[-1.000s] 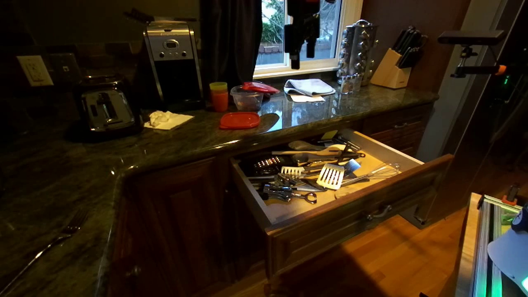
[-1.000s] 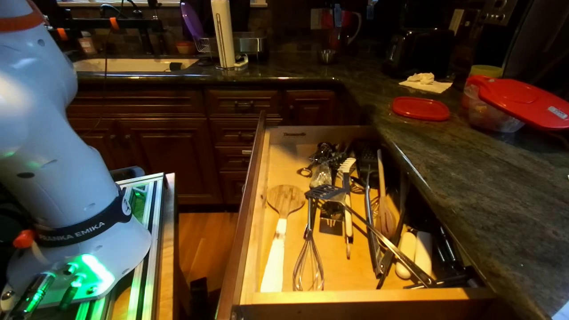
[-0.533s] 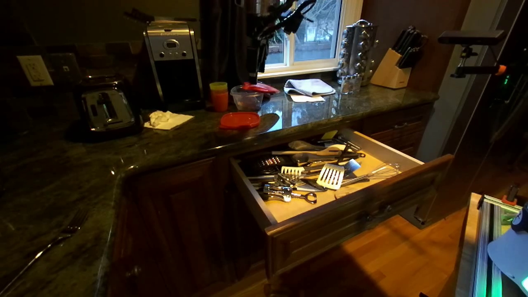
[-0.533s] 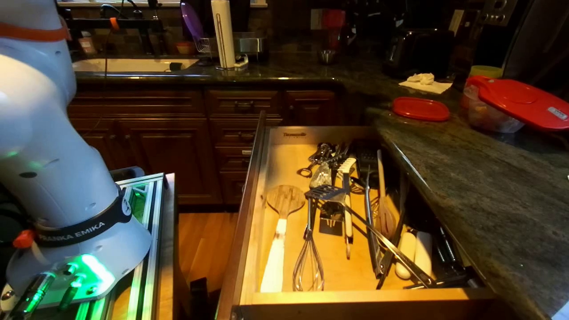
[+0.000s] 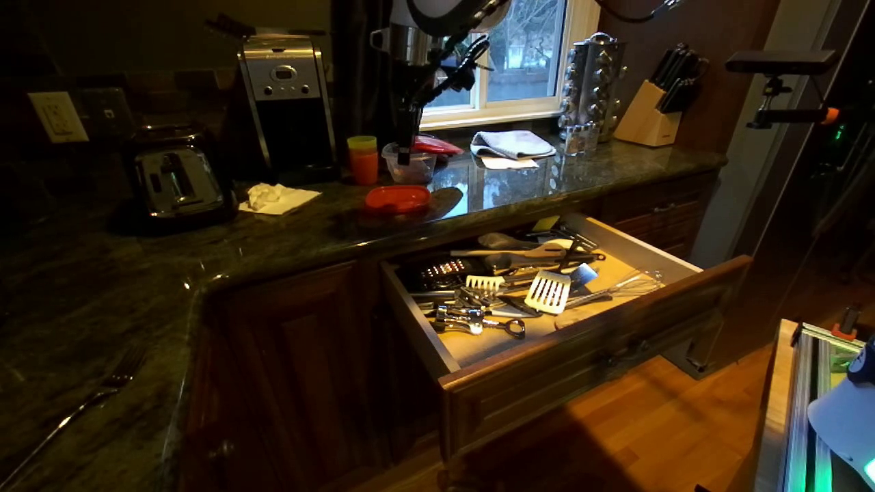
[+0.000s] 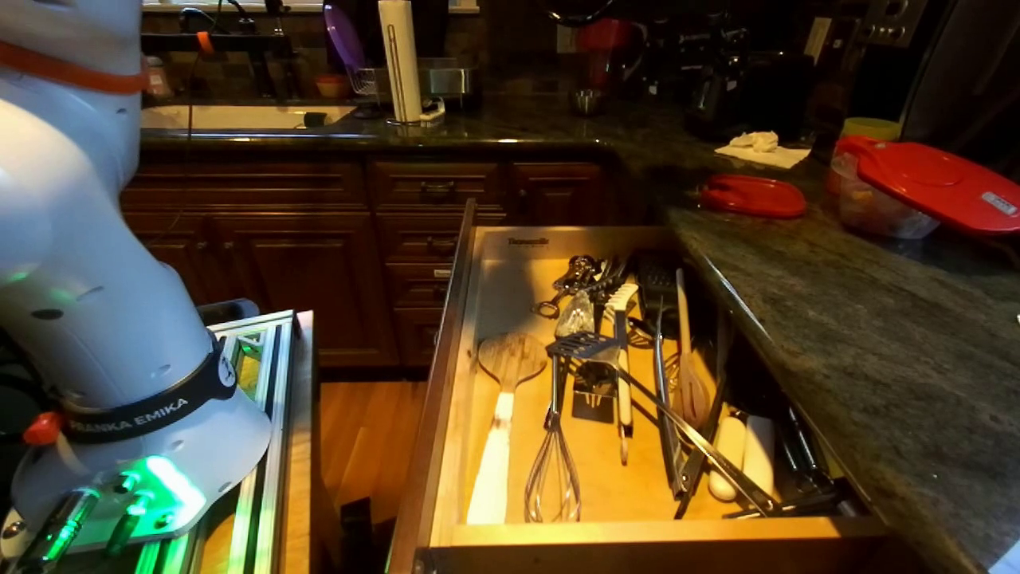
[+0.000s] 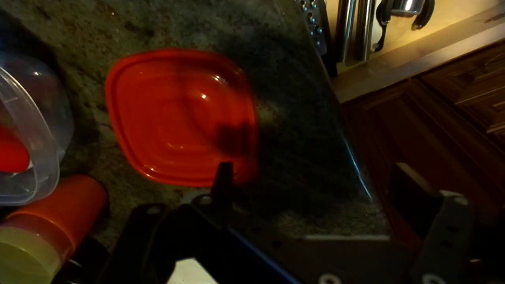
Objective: Put the orange lid in the topmost drawer
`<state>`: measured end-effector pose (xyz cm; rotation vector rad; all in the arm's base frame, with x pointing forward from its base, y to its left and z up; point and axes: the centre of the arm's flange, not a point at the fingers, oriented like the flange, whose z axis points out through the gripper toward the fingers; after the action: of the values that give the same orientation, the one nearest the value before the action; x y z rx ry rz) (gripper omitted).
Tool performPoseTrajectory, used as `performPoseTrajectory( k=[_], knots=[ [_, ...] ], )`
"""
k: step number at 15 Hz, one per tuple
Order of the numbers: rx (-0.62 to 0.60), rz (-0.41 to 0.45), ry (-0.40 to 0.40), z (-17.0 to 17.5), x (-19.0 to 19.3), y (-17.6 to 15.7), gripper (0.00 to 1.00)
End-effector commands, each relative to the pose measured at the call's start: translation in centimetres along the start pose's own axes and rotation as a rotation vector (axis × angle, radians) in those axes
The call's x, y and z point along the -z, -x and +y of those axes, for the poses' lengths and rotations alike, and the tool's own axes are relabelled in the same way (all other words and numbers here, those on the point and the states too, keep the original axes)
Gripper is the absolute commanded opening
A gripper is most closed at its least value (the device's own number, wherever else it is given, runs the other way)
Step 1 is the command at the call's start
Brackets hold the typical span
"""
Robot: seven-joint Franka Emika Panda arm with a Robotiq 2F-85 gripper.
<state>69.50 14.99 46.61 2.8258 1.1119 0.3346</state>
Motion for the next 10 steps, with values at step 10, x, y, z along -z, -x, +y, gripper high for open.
performPoseTrajectory(
  k=[10],
  knots=[
    [0.073, -0.044, -0.045, 2.2, -7.5, -2.5, 1.0]
  ],
)
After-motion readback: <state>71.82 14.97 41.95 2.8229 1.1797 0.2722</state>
